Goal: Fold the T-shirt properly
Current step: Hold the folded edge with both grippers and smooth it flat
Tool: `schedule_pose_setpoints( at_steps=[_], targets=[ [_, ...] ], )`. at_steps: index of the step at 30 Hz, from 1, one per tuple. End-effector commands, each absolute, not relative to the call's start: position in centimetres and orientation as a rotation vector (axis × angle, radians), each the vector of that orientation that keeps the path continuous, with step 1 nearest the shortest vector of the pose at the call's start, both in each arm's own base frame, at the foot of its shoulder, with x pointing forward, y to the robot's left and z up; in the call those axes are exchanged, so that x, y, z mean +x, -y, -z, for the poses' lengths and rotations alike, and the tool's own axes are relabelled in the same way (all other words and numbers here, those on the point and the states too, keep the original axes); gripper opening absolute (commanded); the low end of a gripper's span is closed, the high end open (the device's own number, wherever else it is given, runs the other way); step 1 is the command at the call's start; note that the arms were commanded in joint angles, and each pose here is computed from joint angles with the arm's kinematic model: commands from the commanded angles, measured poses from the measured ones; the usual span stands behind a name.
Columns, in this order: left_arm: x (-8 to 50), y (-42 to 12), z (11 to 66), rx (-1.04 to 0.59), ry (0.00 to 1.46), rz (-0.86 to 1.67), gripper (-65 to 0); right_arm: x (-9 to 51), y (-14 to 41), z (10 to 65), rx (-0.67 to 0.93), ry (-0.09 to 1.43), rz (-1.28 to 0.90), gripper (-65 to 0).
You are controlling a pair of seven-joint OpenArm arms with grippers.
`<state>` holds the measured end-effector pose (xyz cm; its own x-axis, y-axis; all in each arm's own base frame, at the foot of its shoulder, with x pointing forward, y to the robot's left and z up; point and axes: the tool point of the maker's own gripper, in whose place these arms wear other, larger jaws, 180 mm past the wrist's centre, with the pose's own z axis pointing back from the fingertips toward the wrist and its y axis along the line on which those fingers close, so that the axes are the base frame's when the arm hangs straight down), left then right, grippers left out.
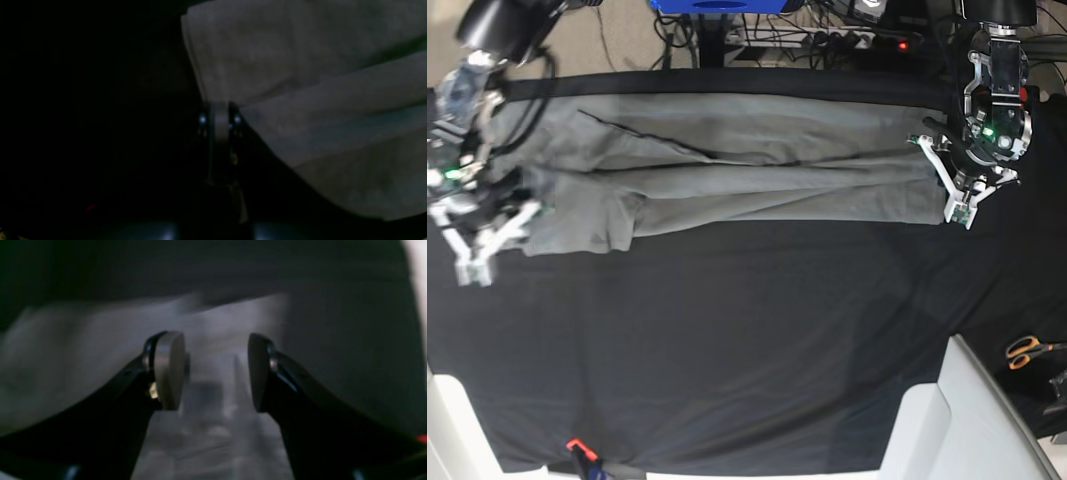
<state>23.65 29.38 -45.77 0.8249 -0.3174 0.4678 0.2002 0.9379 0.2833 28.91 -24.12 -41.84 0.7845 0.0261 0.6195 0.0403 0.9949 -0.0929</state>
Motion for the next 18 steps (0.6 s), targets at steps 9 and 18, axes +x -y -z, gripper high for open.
schedule_pose_setpoints(
  at_steps=[9,18],
  targets=[
    [24.6,-30.4,44.6,0.259,0.567,0.278,-65.0,29.6,25.4,43.4,-0.104,0.653,0.026,-35.7],
    [24.6,-30.3,44.6,0.258,0.567,0.277,-65.0,28.8,25.0,45.1,-0.08,0.611,0.033,-36.0]
  ],
)
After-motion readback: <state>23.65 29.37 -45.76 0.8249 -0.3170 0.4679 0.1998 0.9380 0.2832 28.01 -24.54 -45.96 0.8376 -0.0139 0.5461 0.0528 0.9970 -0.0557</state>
